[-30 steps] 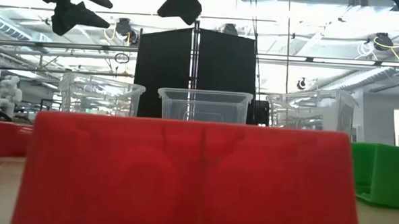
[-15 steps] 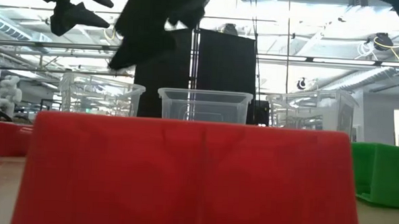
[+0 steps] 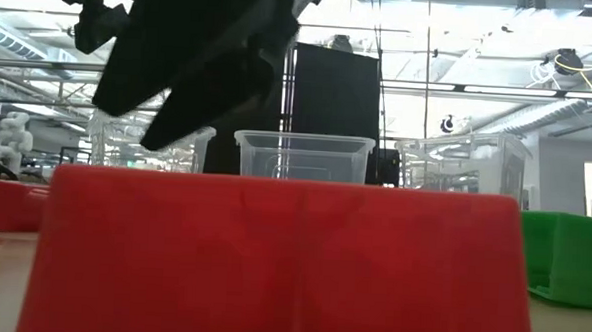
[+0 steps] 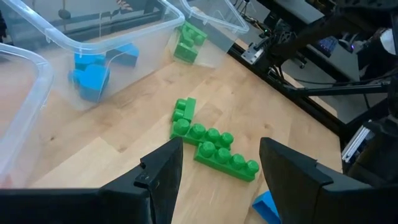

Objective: Sort blocks
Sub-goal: Put the red game piece into the left transparent bin

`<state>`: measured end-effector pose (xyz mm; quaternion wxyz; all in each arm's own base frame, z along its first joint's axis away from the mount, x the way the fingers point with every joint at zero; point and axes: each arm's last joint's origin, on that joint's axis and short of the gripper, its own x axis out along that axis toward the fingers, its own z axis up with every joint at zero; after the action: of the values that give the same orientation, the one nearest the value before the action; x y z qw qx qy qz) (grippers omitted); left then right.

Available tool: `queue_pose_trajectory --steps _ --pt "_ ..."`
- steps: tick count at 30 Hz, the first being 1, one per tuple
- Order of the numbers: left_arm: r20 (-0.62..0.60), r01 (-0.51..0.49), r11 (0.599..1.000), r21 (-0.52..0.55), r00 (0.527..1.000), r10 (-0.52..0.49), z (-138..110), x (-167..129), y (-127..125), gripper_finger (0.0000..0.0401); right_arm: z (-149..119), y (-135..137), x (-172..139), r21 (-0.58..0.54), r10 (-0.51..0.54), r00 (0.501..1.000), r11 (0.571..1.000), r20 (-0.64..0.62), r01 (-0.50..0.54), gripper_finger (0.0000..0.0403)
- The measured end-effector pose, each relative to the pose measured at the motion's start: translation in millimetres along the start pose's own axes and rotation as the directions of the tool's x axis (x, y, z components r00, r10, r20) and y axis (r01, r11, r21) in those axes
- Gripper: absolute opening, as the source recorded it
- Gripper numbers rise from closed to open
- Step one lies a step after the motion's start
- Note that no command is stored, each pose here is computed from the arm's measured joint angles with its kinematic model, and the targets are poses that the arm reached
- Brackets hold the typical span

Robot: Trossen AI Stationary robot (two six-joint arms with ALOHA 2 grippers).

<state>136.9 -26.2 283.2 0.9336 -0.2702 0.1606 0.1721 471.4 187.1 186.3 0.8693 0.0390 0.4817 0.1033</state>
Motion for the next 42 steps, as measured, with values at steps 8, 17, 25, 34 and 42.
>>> queue_pose_trajectory --steps 8,17,25,34,42 --pt "-0.010 0.011 1.000 0.004 1.000 -0.011 -0.3 0.0 -0.3 0.0209 -6.5 14.2 2.9 0.068 -0.032 0.999 0.997 -0.004 0.033 0.0267" --pt "-0.012 0.014 1.000 0.027 1.000 -0.013 -0.3 0.0 -0.4 0.0209 -19.5 9.1 18.3 0.058 -0.128 0.989 0.989 -0.078 0.132 0.0267" --pt "-0.028 0.005 0.999 0.033 1.000 -0.004 -1.8 0.0 0.8 0.0209 -33.2 13.5 31.4 0.033 -0.145 0.978 0.988 -0.152 0.151 0.0263" --pt "-0.033 0.007 1.000 0.031 0.999 -0.006 -2.1 0.0 0.8 0.0209 -45.4 8.4 41.4 0.045 -0.178 0.953 0.980 -0.245 0.194 0.0152" --pt "-0.034 0.006 0.999 0.033 0.999 -0.005 -2.2 0.0 0.9 0.0209 -32.8 -1.0 20.5 -0.006 -0.172 0.960 0.985 -0.220 0.175 0.0152"
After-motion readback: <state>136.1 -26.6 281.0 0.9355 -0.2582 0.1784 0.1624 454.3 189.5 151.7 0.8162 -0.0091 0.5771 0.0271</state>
